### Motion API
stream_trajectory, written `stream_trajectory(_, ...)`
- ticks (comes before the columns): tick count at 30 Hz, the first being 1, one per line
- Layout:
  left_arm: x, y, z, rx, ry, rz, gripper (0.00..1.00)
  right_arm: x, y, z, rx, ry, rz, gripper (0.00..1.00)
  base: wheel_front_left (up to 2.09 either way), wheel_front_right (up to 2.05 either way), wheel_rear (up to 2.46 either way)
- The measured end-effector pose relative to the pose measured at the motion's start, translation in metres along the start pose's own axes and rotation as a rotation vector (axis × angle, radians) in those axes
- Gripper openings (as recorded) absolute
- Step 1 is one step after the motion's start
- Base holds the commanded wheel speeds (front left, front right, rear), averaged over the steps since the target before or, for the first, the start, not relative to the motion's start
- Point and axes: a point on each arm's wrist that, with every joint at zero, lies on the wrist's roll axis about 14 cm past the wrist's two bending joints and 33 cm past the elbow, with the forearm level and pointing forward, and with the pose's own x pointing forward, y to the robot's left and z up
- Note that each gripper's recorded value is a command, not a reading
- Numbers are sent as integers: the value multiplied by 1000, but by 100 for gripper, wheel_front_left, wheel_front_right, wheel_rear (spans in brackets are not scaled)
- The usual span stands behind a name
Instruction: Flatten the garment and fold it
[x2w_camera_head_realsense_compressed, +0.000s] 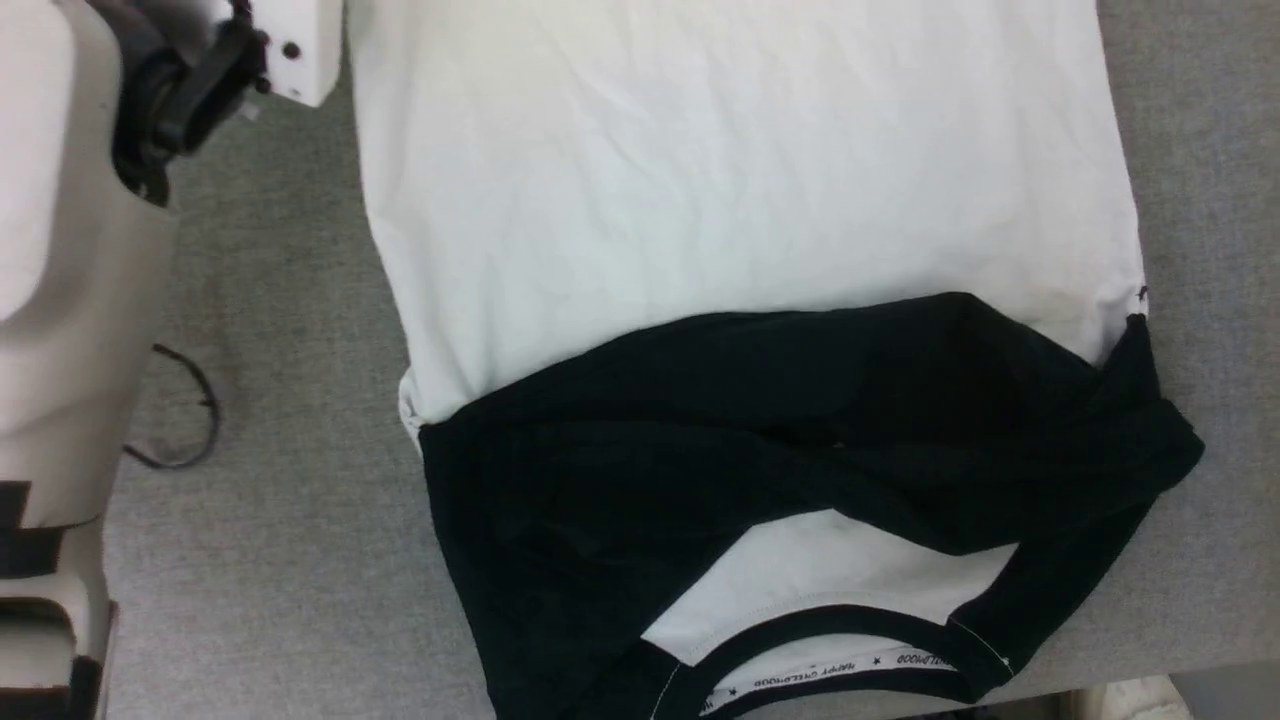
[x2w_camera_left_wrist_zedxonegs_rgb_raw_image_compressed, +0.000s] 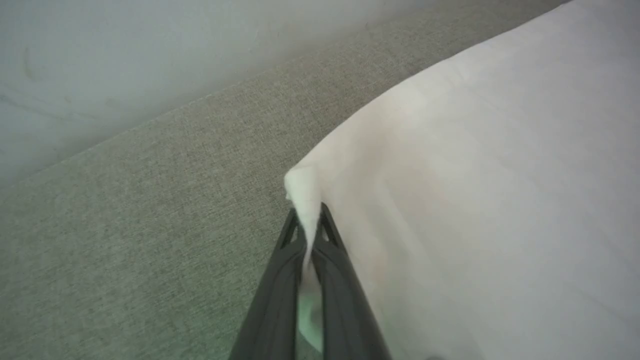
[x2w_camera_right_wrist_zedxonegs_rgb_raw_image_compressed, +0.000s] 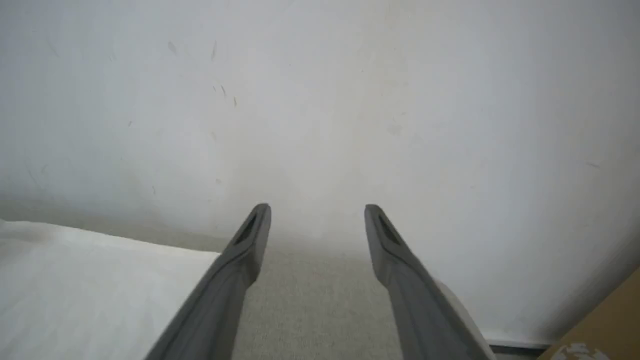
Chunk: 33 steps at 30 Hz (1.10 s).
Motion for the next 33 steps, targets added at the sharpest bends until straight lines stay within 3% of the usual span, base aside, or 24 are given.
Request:
stream_trajectory(3, -8, -5, 10, -8, -36, -8, 0, 31, 1, 43, -11, -51, 73, 100, 0, 0, 0)
stream_trajectory(7, -15, -6, 12, -20, -52, -13, 0, 77, 10, 44, 31, 67, 140, 100, 0, 0, 0)
stream_trajectory(14, -17, -4, 7, -23, -56, -13, 0, 137, 39, -11, 83, 359, 180, 100, 0, 0, 0)
stream_trajectory(20, -6, -9, 0, -29, -47, -31, 0, 149, 60, -95, 58, 656, 158, 100, 0, 0, 0)
stream_trajectory(33, 11, -7, -14, -15, -38, -48, 0, 151, 98, -198, 100, 868, 142, 100, 0, 0, 0)
